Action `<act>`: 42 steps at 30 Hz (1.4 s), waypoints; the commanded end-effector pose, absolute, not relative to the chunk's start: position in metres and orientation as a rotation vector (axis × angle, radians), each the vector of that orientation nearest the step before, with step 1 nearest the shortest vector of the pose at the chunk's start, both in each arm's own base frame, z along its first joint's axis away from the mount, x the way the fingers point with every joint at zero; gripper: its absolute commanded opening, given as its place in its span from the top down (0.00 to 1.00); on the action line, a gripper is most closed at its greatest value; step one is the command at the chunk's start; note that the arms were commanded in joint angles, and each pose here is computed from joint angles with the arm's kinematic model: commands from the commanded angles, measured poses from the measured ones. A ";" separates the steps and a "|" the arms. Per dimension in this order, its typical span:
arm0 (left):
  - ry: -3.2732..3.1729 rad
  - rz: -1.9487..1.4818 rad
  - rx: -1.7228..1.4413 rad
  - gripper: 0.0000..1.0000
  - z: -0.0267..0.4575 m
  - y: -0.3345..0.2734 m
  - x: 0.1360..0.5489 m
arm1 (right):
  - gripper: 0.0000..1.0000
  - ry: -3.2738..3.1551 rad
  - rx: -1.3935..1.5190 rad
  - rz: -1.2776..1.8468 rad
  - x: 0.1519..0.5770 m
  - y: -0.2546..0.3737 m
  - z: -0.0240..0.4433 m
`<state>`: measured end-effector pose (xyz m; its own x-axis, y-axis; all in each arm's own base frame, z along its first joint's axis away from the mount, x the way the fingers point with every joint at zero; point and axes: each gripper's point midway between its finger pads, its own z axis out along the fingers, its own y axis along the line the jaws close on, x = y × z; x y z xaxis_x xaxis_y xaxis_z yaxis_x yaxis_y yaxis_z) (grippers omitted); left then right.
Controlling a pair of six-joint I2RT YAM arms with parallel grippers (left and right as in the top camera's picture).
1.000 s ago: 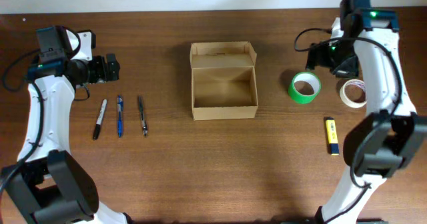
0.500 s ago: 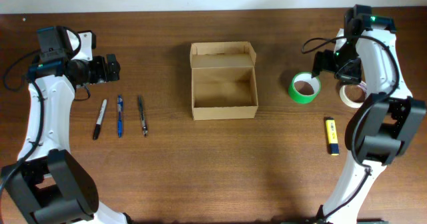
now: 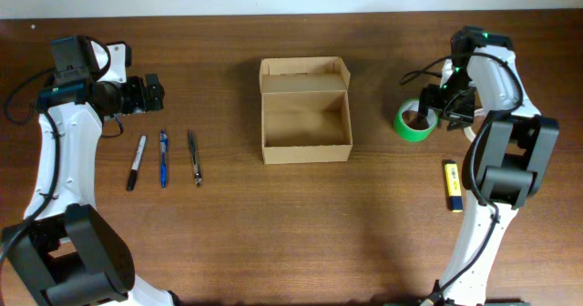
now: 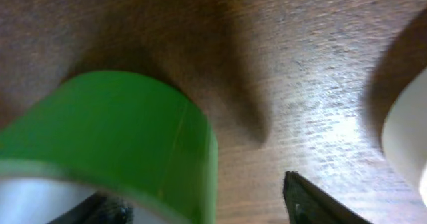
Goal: Pack container
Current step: 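Move the right gripper to the green tape roll and grasp it, then carry the green tape into the box and release it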
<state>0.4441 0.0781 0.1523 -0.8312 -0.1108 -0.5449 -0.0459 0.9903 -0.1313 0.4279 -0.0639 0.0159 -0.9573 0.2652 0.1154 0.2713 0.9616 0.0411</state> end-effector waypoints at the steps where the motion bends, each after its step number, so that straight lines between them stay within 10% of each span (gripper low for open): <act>1: 2.542 -0.161 -0.089 0.01 0.155 0.077 0.448 | 0.35 -2.972 -0.408 -0.090 0.423 -0.060 0.004; 15: 2.542 -0.161 -0.089 0.01 0.155 0.077 0.448 | 0.94 -2.985 -0.412 -0.139 0.426 -0.055 0.011; 22: 2.542 -0.161 -0.089 0.01 0.155 0.077 0.448 | 0.96 -3.197 -0.362 -0.235 0.451 -0.039 0.108; 31: 2.542 -0.161 -0.089 0.01 0.155 0.077 0.448 | 0.96 -3.627 0.882 -0.200 0.423 0.103 0.327; 36: 2.542 -0.161 -0.089 0.01 0.155 0.077 0.448 | 0.96 -3.312 1.657 -0.090 0.380 0.194 0.323; 42: 2.542 -0.161 -0.089 0.01 0.155 0.077 0.448 | 0.96 -3.021 1.871 0.098 0.381 0.231 0.260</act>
<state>0.4441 0.0774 0.1524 -0.8311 -0.1109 -0.5449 -0.0439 0.9899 -0.1345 0.3640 0.2314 0.3111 -0.4116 -0.7808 -0.4700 -0.8063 0.5524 -0.2116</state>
